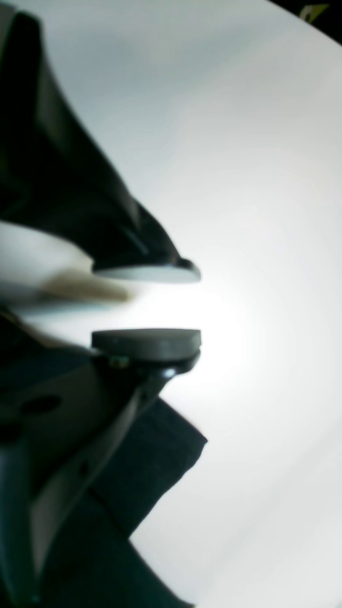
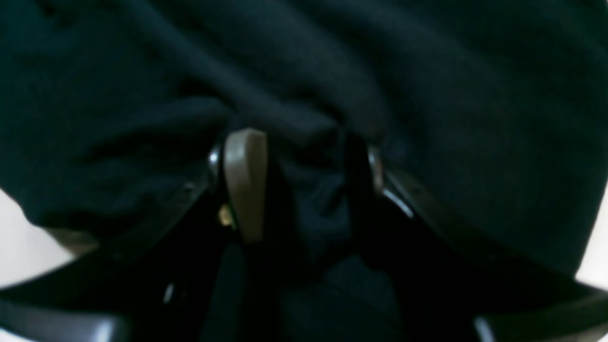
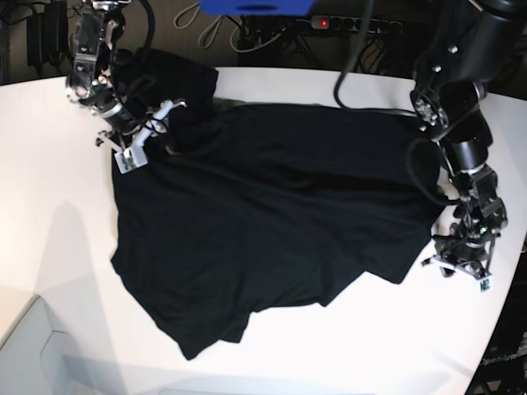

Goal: Layout the t-shirt on the table in an organized manner, then fold the t-shirt properly
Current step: 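Lift the shirt with the left gripper and lay it back flat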

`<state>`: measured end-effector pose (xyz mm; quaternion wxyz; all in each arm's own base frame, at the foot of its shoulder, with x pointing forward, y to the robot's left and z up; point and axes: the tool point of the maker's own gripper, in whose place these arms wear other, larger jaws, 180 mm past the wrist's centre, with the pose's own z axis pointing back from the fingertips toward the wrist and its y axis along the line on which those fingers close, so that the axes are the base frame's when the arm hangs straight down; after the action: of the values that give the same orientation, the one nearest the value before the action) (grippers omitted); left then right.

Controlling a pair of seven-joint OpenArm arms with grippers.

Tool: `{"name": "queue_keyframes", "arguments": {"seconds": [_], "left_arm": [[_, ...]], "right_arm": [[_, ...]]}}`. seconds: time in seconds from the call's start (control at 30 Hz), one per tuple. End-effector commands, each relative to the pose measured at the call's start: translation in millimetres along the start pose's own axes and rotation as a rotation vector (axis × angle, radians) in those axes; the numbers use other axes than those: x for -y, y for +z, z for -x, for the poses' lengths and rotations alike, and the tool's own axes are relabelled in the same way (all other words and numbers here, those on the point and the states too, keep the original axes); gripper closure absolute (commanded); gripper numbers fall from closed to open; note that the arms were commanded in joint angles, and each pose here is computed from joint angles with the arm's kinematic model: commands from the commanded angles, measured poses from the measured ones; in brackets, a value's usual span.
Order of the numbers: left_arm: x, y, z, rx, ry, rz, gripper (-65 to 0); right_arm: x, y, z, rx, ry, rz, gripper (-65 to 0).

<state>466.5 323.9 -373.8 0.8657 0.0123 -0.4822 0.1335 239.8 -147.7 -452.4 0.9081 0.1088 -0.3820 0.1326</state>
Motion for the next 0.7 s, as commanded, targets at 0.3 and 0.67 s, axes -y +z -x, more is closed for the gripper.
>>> {"name": "queue_keyframes", "arguments": {"seconds": [0.3,0.67], "left_arm": [[24,-4,-18,0.054,0.024,0.047,-26.0],[67,-18,16,-0.041,0.068,0.122,-41.2]], "right_arm": [[21,23,106,-0.449,0.052,0.093,-24.8],[22,23,106,-0.450,0.056,0.093,-24.8]]}}
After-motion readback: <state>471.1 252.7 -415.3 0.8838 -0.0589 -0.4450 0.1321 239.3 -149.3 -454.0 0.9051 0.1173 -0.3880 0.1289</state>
